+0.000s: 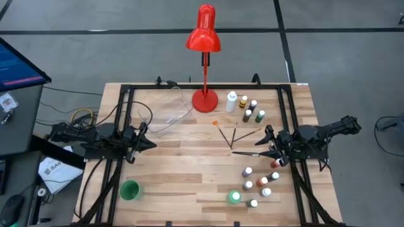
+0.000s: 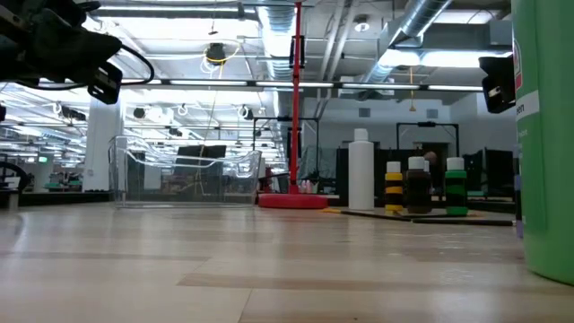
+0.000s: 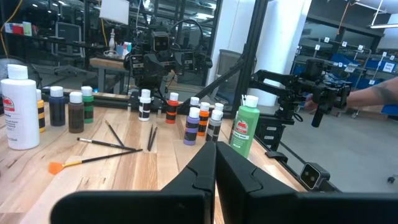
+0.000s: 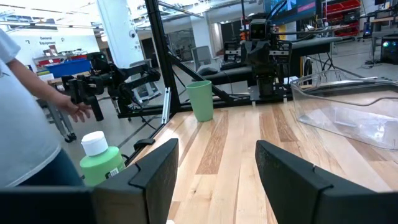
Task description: Pick & Place Paint Supplies
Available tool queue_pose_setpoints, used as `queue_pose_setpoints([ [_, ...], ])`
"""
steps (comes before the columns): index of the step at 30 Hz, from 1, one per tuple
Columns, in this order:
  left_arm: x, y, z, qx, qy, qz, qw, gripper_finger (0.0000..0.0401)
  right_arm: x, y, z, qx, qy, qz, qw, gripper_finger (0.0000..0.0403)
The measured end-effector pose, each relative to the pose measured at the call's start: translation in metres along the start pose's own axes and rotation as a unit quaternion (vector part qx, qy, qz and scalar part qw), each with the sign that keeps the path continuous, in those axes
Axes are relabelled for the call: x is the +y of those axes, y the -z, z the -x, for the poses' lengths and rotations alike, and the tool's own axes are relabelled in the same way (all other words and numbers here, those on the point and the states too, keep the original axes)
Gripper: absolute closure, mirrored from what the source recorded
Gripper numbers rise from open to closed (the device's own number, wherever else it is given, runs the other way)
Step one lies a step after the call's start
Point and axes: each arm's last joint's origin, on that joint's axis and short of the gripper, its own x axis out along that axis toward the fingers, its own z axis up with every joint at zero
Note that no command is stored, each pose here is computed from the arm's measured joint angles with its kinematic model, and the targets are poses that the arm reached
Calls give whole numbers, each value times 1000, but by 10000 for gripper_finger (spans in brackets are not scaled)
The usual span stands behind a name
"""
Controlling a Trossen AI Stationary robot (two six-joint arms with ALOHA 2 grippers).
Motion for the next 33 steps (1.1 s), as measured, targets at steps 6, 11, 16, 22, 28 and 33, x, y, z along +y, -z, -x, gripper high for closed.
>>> queue_pose_setpoints([
  [6,0,0,0,0,0,0,1000,399,0,0,0,0,0,0,1000,193],
  [11,0,0,0,0,0,0,1000,399,0,0,0,0,0,0,1000,193],
  [16,0,0,0,0,0,0,1000,399,0,-1,0,-6,-1,-1,1000,193],
  [22,0,-4,0,-19,1,-1,1000,399,2,-10,1,-52,-16,-101,993,193],
  [28,0,-4,0,-21,-3,0,1000,399,5,-27,4,-120,-48,-188,974,193],
  [33,0,-5,0,-27,-17,0,1000,399,8,-44,10,-194,-94,-263,940,193],
])
